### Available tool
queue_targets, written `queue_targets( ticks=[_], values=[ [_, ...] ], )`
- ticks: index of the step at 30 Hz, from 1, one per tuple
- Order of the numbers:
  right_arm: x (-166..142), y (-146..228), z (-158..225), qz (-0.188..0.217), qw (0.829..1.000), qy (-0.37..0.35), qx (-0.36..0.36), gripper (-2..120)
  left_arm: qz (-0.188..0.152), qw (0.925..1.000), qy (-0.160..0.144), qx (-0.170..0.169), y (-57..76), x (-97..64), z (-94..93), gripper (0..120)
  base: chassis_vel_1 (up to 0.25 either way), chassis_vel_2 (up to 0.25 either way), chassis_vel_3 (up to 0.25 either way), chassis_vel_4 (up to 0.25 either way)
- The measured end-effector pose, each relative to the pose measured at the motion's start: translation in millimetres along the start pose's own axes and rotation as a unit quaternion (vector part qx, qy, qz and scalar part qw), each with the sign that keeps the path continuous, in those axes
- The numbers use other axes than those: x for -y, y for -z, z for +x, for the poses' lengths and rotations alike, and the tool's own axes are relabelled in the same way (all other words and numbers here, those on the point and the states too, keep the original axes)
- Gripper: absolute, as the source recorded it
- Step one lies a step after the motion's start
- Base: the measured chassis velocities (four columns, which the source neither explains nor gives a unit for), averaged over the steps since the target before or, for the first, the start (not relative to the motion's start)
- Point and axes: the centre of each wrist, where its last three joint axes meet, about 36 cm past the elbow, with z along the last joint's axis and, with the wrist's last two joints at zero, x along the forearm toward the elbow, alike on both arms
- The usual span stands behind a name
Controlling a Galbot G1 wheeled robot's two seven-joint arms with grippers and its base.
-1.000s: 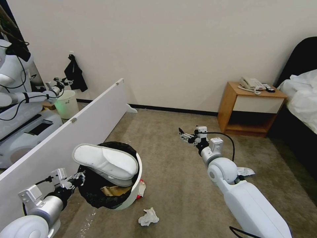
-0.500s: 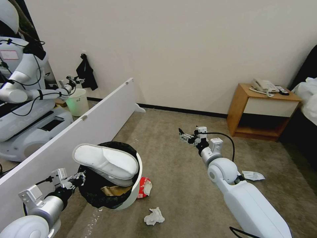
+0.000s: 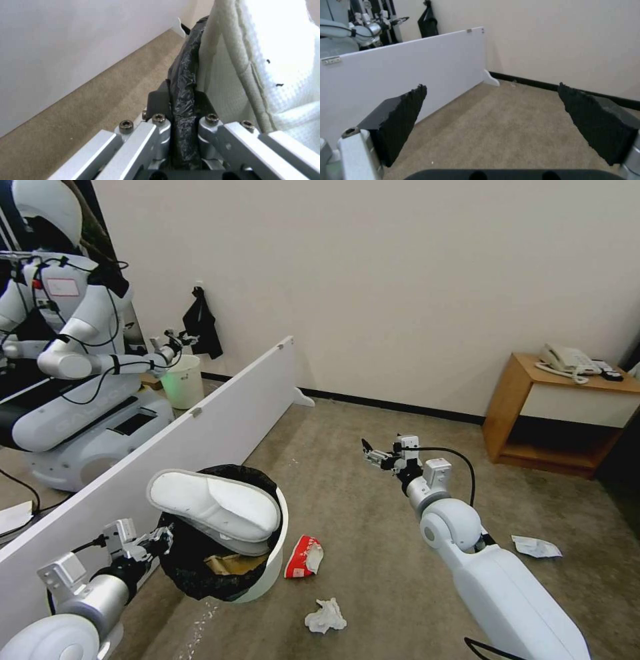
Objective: Pick up the trash bin, then pick up the garbage from the floor and place it into the trash bin.
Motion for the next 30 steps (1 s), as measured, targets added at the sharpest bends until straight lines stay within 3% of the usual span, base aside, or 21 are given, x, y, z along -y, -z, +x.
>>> queue_targets(
  ticks=[15,23,25,30],
  values=[
    [1,-5,3,0.004,1.000,-0.007,-0.027,100,0.001,1.0000,0.001,-0.001,-0.7,-0.3,-0.6,4,0.000,0.000,0.000,0.000],
    [5,6,20,0.000,0.988,-0.016,-0.156,100,-0.001,1.0000,0.005,0.005,-1.2,-1.7,-1.4,4,0.000,0.000,0.000,0.000],
    [8,8,29,-0.014,0.972,-0.010,-0.233,100,-0.001,1.0000,0.005,0.004,-1.2,-1.8,-1.4,4,0.000,0.000,0.000,0.000],
    [14,-8,38,-0.011,0.963,-0.011,-0.269,100,-0.002,1.0000,0.005,-0.001,-1.1,-1.5,-1.7,4,0.000,0.000,0.000,0.000]
  ],
)
